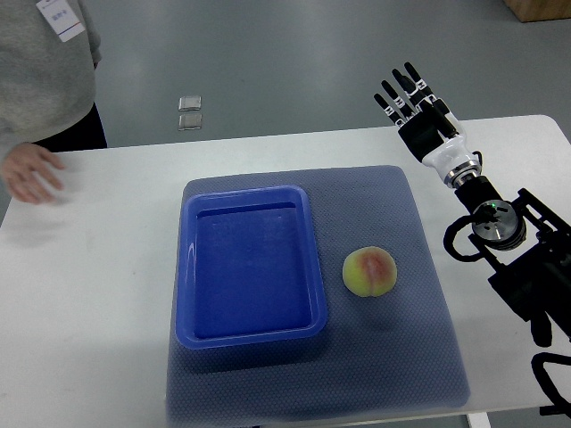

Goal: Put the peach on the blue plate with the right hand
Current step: 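Swing the right hand inward and rotate it palm-down above the peach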

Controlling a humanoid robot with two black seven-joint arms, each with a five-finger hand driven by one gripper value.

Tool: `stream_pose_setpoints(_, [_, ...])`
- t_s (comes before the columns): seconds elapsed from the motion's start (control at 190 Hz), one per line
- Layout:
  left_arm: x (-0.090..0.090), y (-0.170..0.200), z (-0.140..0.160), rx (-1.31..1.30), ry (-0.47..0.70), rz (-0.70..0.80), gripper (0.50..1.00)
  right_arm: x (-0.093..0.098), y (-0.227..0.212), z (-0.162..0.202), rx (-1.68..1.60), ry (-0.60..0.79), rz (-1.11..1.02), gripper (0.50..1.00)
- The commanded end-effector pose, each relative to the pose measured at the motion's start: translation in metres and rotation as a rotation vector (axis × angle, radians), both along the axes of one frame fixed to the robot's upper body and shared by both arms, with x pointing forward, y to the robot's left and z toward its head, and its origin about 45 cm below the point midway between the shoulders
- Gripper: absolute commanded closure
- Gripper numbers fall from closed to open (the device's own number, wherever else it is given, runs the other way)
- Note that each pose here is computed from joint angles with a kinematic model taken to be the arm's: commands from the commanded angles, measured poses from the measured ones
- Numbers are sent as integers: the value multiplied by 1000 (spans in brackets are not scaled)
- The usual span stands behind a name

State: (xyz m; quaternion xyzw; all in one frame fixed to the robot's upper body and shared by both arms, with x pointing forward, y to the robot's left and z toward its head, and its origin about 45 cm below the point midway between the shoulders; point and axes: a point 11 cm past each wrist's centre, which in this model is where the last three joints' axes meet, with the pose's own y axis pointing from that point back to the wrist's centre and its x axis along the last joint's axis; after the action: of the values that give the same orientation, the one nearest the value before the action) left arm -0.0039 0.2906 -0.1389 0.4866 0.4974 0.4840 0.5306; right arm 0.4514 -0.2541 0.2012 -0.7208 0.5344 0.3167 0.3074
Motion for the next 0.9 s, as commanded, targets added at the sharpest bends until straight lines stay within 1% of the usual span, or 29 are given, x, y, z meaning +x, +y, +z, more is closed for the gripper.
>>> stream_pose_setpoints(0.0, [0,0,0,0,1,0,500,0,0,0,0,-1,0,568])
stream_pose_setpoints(0.252, [0,-1,0,-3,2,0,500,7,4,15,-12,-34,19,568])
stream_pose_setpoints(0.315, [0,-1,0,-3,0,0,500,9,3,24,-41,-63,38,568])
stream_pose_setpoints(0.404, [0,-3,0,-6,0,0,500,12,-10,41,-158,-128,78,568])
stream_pose_setpoints(0.499, [0,-3,0,-8,0,0,500,15,-8,60,-280,-196,156,568])
stream_pose_setpoints(0.546, [0,-3,0,-8,0,0,500,15,-8,60,-281,-196,156,568])
stream_pose_setpoints(0.551, [0,-3,0,-8,0,0,500,15,-9,69,-380,-224,214,568])
stream_pose_setpoints(0.625, [0,-3,0,-8,0,0,500,12,-10,81,-542,-261,304,568])
stream_pose_setpoints(0.672, [0,-3,0,-8,0,0,500,12,-10,81,-542,-261,304,568])
stream_pose_setpoints(0.677, [0,-3,0,-8,0,0,500,12,-10,93,-656,-294,363,568])
stream_pose_setpoints(0.772, [0,-4,0,-11,0,0,500,9,-12,118,-861,-359,455,568])
stream_pose_setpoints(0.829, [0,-4,0,-11,0,0,500,9,-12,118,-862,-359,455,568])
stream_pose_setpoints(0.835, [0,-4,0,-11,0,0,500,7,-14,130,-1000,-381,497,568])
stream_pose_setpoints(0.892, [0,-4,0,-14,0,0,500,5,-15,141,-1146,-404,539,568])
